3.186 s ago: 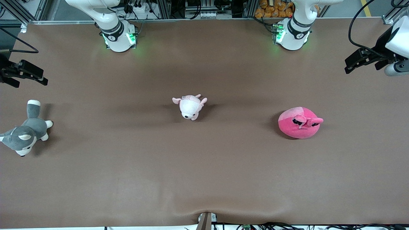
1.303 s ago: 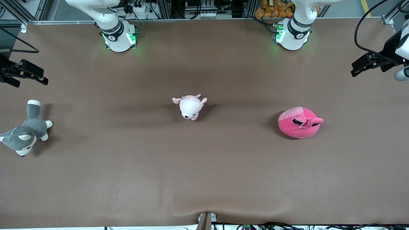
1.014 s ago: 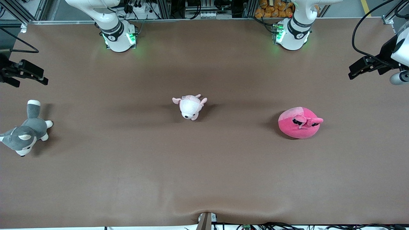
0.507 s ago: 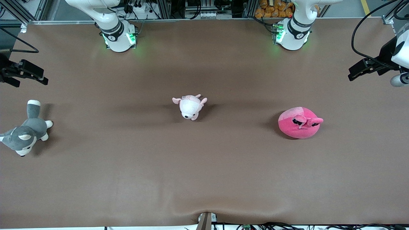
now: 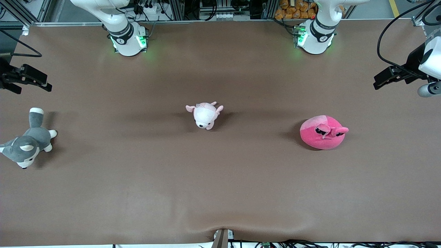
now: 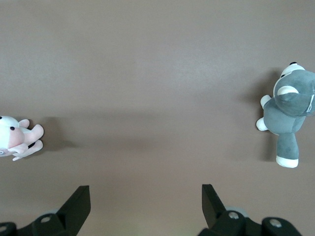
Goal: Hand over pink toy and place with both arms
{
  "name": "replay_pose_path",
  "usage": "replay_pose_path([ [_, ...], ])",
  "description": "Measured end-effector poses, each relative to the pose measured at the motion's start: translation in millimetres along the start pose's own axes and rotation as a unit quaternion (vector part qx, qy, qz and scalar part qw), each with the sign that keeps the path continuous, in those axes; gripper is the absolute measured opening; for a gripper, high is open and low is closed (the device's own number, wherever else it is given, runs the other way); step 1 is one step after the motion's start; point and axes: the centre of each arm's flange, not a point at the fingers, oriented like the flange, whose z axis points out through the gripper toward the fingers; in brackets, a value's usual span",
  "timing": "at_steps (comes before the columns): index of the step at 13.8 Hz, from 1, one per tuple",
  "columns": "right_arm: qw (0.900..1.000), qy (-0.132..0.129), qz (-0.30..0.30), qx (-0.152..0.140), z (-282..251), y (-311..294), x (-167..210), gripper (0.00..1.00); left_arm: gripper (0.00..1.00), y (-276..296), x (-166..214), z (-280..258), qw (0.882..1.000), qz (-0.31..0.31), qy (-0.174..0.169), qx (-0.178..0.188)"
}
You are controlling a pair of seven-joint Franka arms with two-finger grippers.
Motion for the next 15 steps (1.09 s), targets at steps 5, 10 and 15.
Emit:
replay_pose_path([
  [5,1.000,0.000,-0.001,0.000,0.1,-1.1,0.1,1.00,1.00,-2.3,0.8,-10.7,1.000,-0.005,0.011,-0.003],
  [10,1.000,0.000,-0.019,-0.001,0.9,-21.0,1.7,1.00,1.00,-7.3,3.4,-8.1,1.000,-0.011,0.009,-0.003],
  [15,0.998,0.005,-0.067,-0.017,2.8,-74.1,3.1,1.00,1.00,-5.6,8.9,1.7,1.000,-0.011,0.000,-0.001],
])
